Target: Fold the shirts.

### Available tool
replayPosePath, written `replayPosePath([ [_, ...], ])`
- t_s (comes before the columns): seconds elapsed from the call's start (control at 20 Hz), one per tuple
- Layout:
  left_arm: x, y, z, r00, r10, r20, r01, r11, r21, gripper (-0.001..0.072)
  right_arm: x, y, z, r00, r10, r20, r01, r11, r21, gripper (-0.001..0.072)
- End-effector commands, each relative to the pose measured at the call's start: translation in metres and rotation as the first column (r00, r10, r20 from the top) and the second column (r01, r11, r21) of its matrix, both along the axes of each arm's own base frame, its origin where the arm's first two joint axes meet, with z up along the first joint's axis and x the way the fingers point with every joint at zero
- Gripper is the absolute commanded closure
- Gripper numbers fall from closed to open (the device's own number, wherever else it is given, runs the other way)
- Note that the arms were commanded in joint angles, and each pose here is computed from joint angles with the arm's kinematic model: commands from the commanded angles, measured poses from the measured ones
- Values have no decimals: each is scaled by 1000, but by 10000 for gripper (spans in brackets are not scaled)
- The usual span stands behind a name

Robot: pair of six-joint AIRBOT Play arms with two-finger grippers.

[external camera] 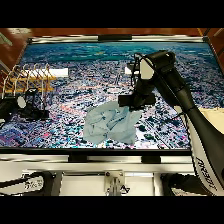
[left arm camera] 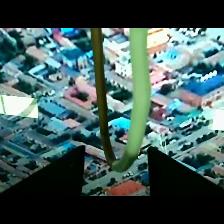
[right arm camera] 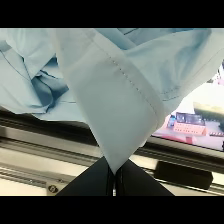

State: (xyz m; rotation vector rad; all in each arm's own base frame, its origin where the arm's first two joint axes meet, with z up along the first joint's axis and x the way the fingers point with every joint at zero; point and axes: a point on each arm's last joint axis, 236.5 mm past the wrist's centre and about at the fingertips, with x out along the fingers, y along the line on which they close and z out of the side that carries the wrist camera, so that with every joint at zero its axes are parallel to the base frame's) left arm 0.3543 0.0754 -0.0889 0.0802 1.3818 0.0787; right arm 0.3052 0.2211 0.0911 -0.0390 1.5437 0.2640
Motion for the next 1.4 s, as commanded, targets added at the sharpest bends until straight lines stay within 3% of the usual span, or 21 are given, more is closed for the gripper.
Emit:
replayPosePath([
  [0.0, 9, 1, -9, 1000, 0, 19, 0, 1000, 1, 302, 0, 0, 0, 1000, -3, -1, 3, 1000, 0, 639],
  [0.1, 16, 2, -9, 999, 8, 49, -8, 1000, 2, 322, 0, 0, 0, 1000, -2, -1, 2, 1000, 0, 639],
  [0.15, 16, 2, -11, 999, 7, 46, -7, 1000, 2, 373, 0, 0, 0, 1000, -2, -1, 2, 1000, 0, 639],
  [0.35, 11, 1, -20, 1000, 10, 15, -9, 1000, -3, 382, -2, 2, 0, 1000, 0, -7, 0, 1000, 10, 639],
  [0.45, 12, 1, -21, 1000, 8, 14, -8, 1000, -3, 434, -2, 2, 0, 1000, 0, -6, 0, 1000, 10, 639],
  [0.6, 15, 2, -20, 1000, 8, 30, -8, 1000, -1, 452, -2, 2, 0, 1000, 0, -7, 0, 1000, 10, 639],
  [0.65, 17, 2, -20, 999, 6, 37, -6, 1000, 0, 518, -2, 2, 0, 1000, -1, -7, 1, 1000, 10, 638],
  [0.75, 20, 2, -19, 999, 6, 46, -6, 1000, 1, 525, -3, 5, 1, 1000, 3, -14, -2, 1000, 22, 639],
  [0.8, 20, 2, -18, 999, 6, 50, -6, 1000, 1, 601, -5, 8, 1, 1000, 6, -20, -5, 999, 32, 639],
  [0.9, 21, 2, -18, 999, 5, 54, -5, 1000, 2, 653, -7, 12, 2, 1000, 10, -26, -9, 999, 49, 639],
  [1.35, 51, 8, 30, 990, 13, 142, -15, 1000, 17, 654, 1, 15, 3, 1000, 19, 9, -19, 998, 65, 639],
])
